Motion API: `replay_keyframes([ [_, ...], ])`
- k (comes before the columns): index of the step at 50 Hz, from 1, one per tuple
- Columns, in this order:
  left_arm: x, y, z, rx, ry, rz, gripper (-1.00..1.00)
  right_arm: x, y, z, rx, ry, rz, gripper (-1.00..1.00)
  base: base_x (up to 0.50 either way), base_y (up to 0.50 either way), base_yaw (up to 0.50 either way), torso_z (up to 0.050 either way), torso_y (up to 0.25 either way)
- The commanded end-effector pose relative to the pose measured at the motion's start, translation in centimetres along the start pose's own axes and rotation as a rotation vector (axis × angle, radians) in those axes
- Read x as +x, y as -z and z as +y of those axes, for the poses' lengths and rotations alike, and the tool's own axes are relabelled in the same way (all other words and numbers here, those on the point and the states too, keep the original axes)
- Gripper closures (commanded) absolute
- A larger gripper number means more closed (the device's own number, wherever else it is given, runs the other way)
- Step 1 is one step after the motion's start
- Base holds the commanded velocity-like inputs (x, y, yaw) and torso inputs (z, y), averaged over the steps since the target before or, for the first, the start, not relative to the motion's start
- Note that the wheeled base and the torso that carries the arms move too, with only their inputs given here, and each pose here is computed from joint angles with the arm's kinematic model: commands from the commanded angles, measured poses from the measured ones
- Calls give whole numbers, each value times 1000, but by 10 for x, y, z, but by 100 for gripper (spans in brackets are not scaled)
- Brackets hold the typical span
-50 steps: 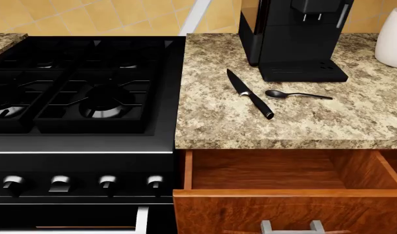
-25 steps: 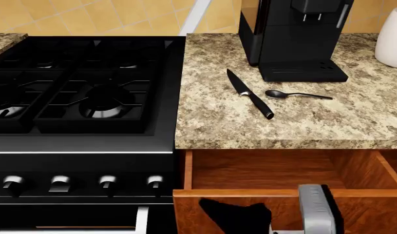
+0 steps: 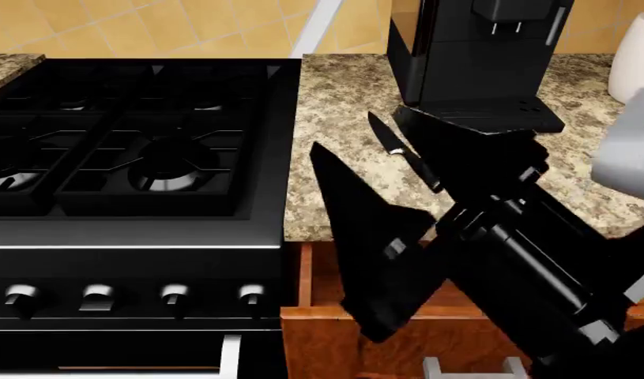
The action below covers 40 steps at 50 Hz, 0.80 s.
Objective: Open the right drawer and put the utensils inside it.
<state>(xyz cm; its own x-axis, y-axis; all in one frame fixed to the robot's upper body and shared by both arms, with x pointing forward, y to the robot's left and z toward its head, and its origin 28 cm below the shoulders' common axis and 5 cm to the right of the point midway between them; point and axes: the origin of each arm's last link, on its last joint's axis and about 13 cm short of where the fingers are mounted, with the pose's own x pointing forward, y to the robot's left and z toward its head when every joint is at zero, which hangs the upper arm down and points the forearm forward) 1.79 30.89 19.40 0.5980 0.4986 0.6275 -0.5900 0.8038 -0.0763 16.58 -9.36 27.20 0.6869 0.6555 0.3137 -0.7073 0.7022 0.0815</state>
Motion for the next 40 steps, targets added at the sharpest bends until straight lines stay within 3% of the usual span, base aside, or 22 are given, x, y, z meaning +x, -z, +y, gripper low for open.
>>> replay_keyframes([
  [1,0,0,0,-1,0,1,-100,29,-52,-20,-109,283,-77,-100,0,0,0,0,0],
  [11,0,0,0,-2,1,3,-100,45,-90,-30,-254,476,-70,-100,0,0,0,0,0],
  [21,0,0,1,-1,-1,0,-100,47,-112,-34,-292,487,-94,-100,3,-22,0,0,0],
  [40,-1,-3,4,-2,-9,-9,-100,44,-118,-31,-307,455,-94,-100,128,-164,0,0,0],
])
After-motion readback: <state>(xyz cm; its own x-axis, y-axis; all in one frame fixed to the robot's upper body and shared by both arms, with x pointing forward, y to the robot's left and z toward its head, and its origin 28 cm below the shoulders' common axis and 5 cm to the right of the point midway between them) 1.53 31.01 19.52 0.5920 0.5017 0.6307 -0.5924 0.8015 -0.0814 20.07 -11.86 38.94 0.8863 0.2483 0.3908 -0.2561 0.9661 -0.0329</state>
